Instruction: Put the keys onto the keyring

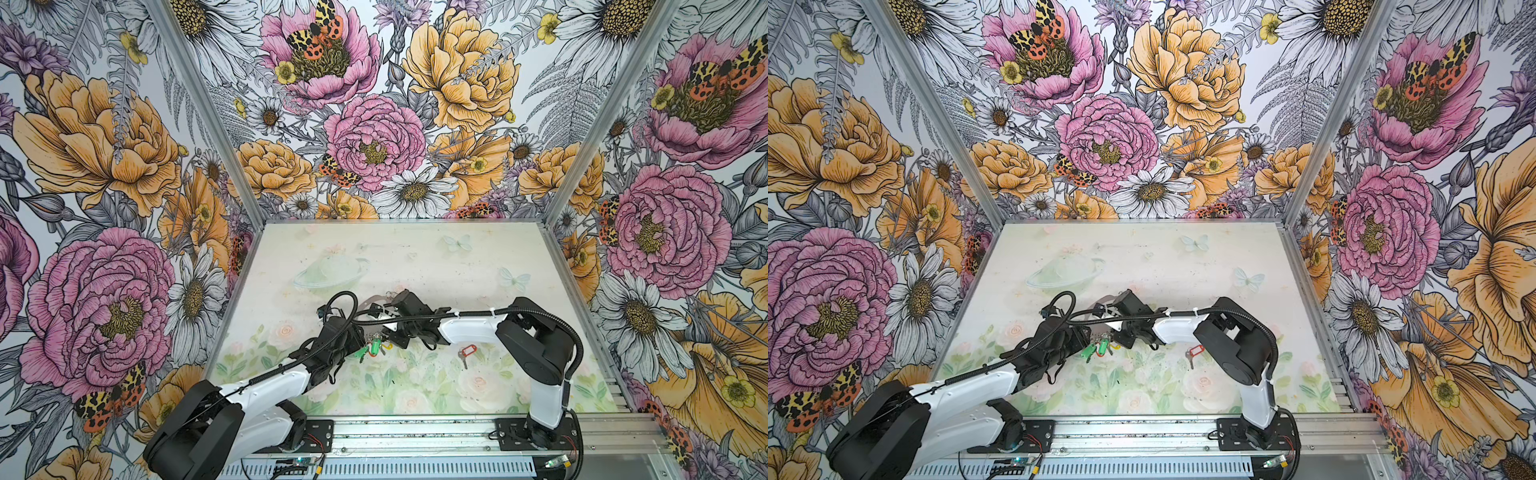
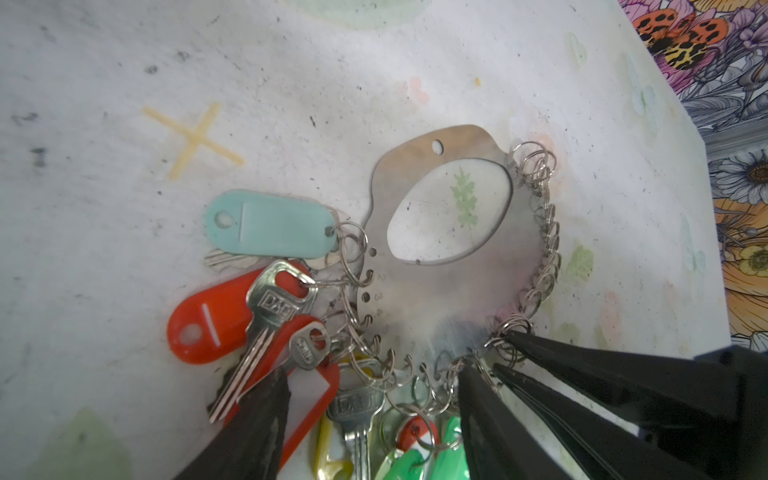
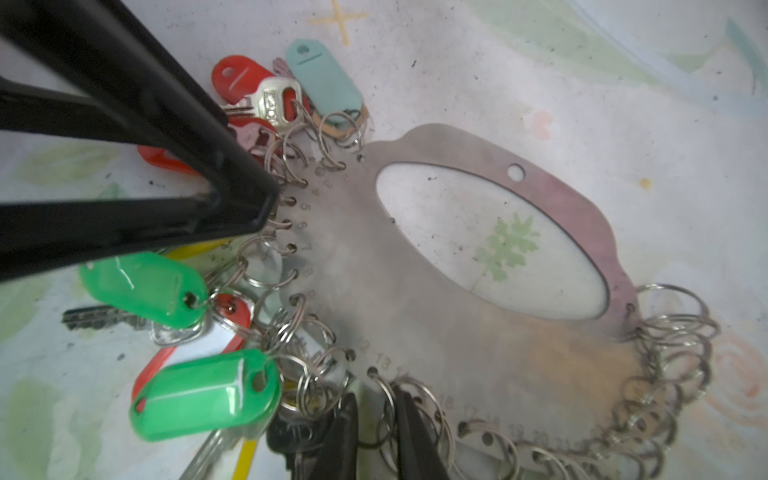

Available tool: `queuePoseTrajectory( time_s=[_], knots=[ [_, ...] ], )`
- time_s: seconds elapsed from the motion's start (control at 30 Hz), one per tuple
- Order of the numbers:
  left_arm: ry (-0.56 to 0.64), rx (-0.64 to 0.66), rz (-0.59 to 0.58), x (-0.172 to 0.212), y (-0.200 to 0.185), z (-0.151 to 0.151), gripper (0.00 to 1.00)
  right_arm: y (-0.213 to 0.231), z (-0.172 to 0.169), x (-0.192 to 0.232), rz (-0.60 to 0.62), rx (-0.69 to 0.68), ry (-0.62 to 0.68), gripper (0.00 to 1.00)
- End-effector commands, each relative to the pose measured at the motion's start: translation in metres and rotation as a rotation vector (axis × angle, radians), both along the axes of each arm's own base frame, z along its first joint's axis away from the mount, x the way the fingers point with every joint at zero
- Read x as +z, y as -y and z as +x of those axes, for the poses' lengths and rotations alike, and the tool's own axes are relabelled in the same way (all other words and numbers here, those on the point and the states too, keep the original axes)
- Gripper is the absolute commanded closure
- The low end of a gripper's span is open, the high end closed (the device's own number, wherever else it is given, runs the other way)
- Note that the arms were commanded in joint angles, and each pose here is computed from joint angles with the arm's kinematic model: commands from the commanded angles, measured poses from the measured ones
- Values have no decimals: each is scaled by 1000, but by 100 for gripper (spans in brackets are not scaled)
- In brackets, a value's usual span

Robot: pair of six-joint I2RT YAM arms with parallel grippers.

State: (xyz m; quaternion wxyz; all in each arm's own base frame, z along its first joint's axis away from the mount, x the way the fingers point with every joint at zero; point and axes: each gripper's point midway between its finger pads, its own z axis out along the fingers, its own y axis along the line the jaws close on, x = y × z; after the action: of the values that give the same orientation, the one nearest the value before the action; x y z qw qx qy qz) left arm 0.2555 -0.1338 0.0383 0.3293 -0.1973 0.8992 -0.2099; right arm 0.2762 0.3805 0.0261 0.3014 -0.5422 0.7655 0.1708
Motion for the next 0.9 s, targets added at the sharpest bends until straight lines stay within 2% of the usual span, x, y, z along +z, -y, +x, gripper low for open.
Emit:
queuePoseTrajectory(
  time_s=[0.0, 0.2, 0.53, 0.87],
  knots=[
    [-182, -2, 106, -43, -23, -35, 34, -11, -5, 15, 41, 2, -28, 82],
    [-182, -2, 106, -43, -23, -35, 34, -14, -5, 22, 64, 0, -35, 84],
    [-181, -2, 105, -43, -23, -35, 34, -20, -5, 32, 81, -36, -75, 81],
    [-180, -3, 106, -43, -23, -35, 34, -16, -8, 23, 17, -84, -125, 81]
  ],
)
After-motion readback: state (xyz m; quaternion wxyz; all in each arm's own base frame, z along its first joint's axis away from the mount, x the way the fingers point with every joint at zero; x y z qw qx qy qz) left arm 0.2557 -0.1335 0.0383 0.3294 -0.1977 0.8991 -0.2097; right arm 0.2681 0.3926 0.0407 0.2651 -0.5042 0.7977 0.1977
